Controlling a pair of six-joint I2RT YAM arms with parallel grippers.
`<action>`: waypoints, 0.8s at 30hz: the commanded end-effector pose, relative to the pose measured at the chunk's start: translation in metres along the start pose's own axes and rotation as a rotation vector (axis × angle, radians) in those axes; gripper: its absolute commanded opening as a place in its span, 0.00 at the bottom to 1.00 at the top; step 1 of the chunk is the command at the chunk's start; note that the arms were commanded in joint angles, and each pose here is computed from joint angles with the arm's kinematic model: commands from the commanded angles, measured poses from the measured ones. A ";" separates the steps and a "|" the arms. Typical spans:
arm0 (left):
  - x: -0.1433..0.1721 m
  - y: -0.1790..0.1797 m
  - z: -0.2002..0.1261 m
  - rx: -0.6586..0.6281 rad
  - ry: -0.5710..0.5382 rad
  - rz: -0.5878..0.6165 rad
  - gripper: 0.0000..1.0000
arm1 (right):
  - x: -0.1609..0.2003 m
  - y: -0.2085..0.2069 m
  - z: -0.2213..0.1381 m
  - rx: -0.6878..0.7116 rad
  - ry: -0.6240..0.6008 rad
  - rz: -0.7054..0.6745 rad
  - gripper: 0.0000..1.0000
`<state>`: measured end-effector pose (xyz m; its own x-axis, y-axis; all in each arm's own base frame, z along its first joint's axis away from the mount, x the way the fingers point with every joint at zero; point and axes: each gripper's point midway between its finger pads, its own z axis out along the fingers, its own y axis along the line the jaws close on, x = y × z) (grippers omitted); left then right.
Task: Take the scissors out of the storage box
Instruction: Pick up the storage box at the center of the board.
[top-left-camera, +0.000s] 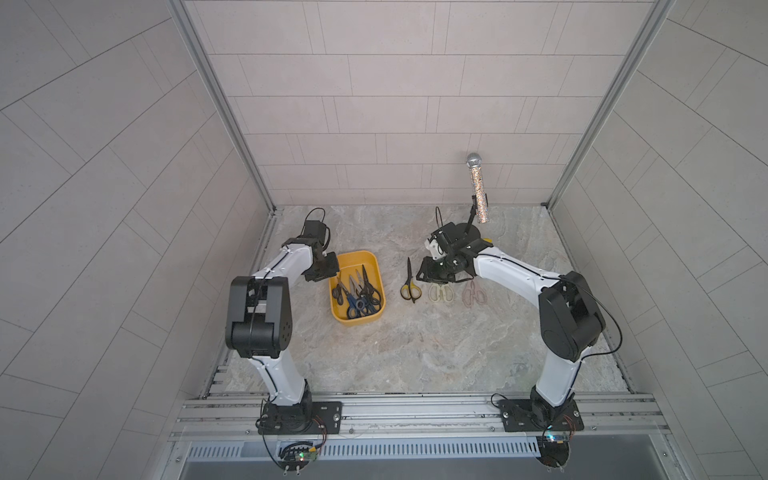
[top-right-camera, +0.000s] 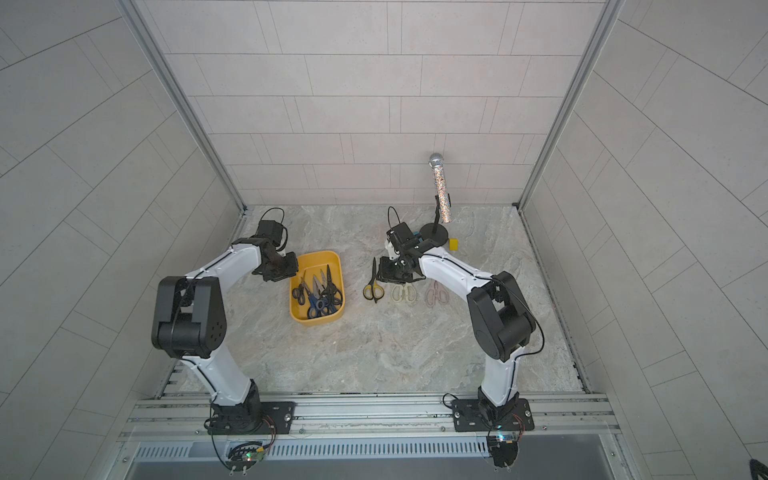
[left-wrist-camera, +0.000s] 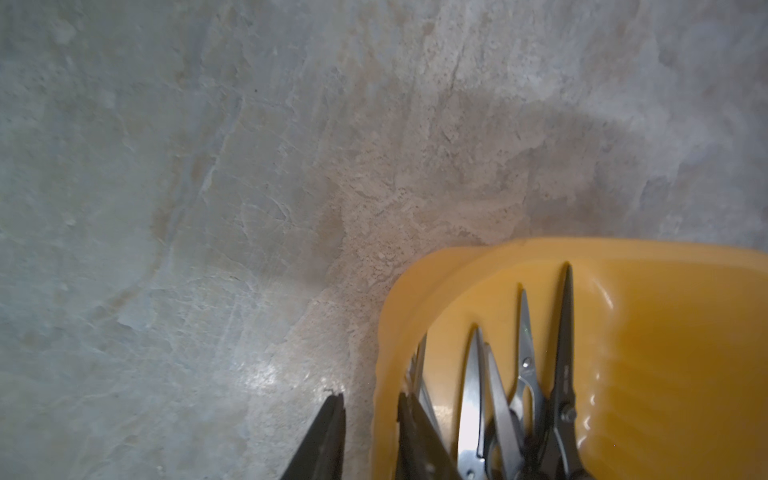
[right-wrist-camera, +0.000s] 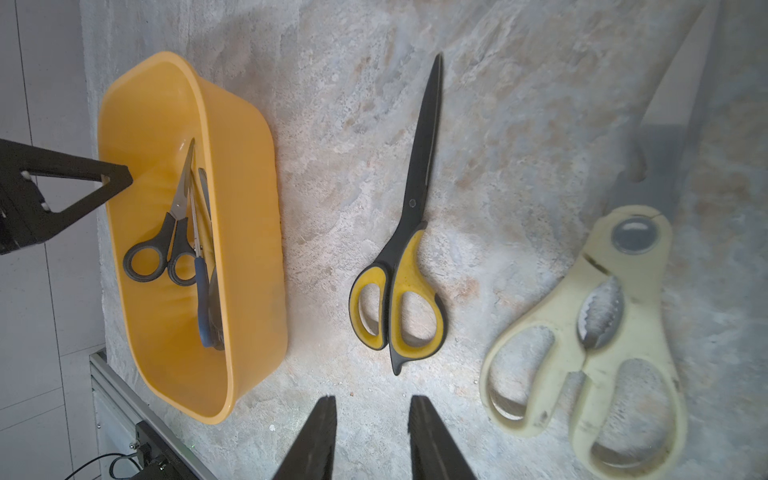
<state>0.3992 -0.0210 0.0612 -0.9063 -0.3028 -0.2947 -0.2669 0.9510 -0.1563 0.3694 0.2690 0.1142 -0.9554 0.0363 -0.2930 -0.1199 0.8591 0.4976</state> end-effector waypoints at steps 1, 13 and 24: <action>-0.005 -0.001 0.004 -0.015 0.001 0.007 0.14 | 0.000 0.006 -0.010 0.014 -0.017 -0.025 0.34; 0.002 0.004 -0.005 -0.030 -0.014 -0.046 0.00 | 0.021 0.089 0.006 -0.041 0.035 -0.213 0.34; 0.000 0.005 -0.031 0.054 -0.263 -0.069 0.00 | 0.048 0.148 0.058 -0.126 0.126 -0.315 0.43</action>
<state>0.3756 -0.0172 0.0713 -0.8323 -0.3814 -0.4022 -0.3247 0.9236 -0.2041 0.3202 0.4269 0.1373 -0.8890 -0.2684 -0.3710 -0.4358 0.7446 0.5056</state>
